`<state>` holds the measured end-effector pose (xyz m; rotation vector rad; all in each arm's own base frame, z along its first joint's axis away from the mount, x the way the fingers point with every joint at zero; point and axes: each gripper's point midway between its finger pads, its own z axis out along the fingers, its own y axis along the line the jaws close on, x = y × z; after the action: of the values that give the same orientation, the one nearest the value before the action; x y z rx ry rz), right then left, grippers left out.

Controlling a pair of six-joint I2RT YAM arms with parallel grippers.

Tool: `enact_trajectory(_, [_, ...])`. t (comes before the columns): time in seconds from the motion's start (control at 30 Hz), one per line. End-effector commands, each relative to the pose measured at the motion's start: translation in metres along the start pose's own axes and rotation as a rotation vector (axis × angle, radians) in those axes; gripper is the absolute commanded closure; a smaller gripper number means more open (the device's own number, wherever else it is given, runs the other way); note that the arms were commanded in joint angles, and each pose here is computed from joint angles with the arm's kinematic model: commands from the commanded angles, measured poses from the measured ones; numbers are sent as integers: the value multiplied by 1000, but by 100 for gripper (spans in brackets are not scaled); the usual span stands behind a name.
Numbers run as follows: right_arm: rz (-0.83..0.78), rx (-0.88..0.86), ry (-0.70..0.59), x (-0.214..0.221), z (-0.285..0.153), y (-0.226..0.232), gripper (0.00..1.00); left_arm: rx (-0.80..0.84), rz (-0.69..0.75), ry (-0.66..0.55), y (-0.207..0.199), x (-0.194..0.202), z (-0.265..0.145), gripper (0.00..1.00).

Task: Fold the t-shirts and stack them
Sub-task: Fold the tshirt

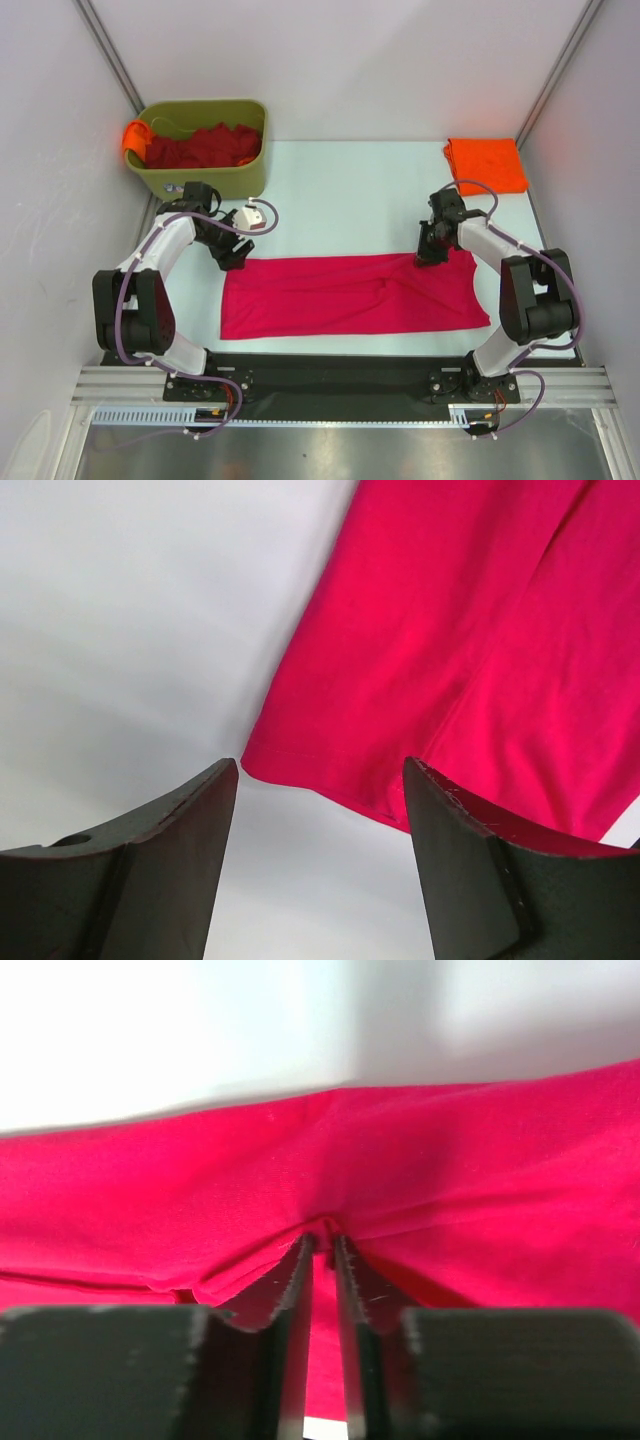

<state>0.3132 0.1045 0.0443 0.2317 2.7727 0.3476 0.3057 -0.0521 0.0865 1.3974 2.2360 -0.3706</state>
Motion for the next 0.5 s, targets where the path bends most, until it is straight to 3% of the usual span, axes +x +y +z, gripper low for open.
enact_trajectory(0.0, [4, -42, -63, -12, -18, 13, 85, -1, -3, -40, 0, -7, -1, 27])
enact_trajectory(0.2, [31, -37, -45, 10, -30, 15, 99, -1, -4, -40, 1, -6, 1, 27])
enact_trajectory(0.47, [-3, -15, 39, 71, -43, 32, 100, -2, -3, -38, 2, -4, 4, 27])
